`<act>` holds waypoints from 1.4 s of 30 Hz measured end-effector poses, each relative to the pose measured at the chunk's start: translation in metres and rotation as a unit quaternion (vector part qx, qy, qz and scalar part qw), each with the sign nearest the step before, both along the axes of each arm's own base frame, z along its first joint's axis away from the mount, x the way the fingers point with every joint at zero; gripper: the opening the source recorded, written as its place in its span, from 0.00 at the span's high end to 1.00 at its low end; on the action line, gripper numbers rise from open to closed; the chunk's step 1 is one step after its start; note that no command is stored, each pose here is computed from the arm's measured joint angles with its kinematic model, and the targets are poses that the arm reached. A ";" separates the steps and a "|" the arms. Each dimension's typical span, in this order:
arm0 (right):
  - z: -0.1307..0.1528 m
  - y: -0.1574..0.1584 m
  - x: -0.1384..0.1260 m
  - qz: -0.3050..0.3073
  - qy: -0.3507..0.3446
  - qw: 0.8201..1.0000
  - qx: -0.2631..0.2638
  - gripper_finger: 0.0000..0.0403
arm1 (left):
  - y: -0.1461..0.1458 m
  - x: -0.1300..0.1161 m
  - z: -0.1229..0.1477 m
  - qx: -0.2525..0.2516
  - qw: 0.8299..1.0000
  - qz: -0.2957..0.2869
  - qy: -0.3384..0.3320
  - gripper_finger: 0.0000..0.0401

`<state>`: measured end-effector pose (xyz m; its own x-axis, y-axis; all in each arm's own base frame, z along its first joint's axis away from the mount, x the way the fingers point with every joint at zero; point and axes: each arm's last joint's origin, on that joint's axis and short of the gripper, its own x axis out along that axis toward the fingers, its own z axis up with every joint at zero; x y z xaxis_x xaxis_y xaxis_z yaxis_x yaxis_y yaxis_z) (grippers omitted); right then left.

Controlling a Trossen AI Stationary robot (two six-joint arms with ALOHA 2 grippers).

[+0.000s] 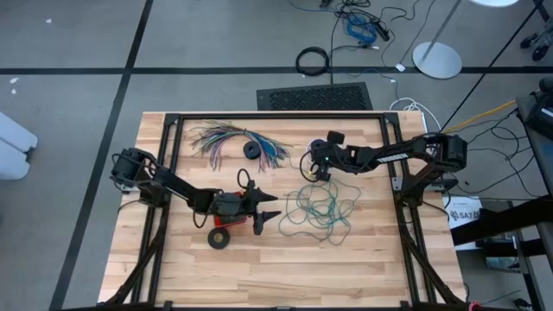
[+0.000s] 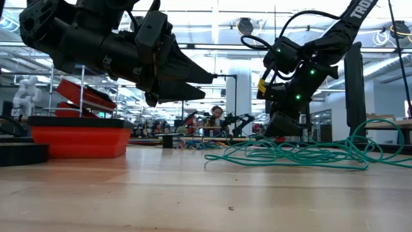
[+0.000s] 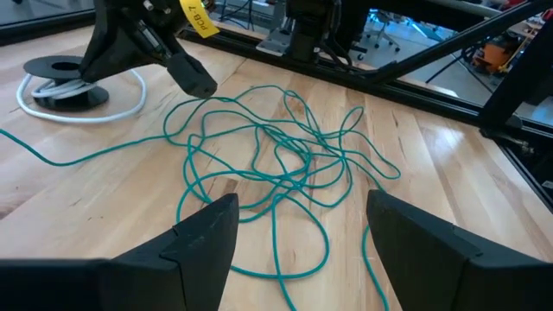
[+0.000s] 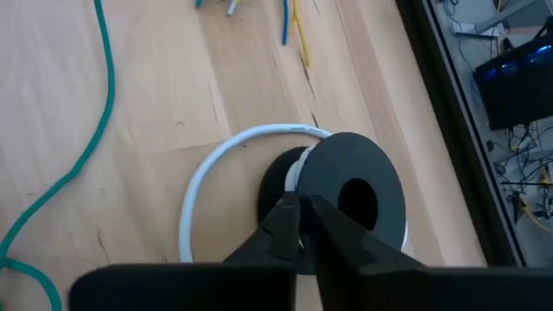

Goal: Coil cords
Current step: Uncoil the white wire from the spool

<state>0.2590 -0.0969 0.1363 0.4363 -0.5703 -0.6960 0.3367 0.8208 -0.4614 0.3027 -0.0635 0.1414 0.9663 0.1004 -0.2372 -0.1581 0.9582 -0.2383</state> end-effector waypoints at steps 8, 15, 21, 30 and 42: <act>0.002 0.010 0.006 0.002 -0.032 0.999 0.005 1.00 | 0.000 0.000 0.000 0.000 1.000 0.000 0.000 0.34; 0.013 0.034 0.010 0.010 -0.041 0.999 -0.034 1.00 | 0.000 -0.001 -0.002 0.004 1.000 0.004 0.013 0.34; 0.020 0.046 0.007 0.019 -0.036 0.998 -0.049 1.00 | 0.001 -0.001 -0.003 0.008 1.000 0.007 0.015 0.34; 0.019 0.037 0.005 0.034 -0.023 0.999 -0.034 0.85 | 0.001 -0.001 -0.003 0.010 1.000 0.012 0.014 0.34; 0.018 0.003 -0.004 0.007 -0.050 0.998 0.033 0.57 | 0.001 -0.001 -0.003 0.010 1.000 0.012 0.014 0.34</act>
<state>0.2551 -0.0939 0.1543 0.5137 -0.5175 -0.6844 0.3665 0.8535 -0.3703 0.3017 -0.0625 0.1389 0.9566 0.1290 -0.2614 -0.1880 0.9584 -0.2149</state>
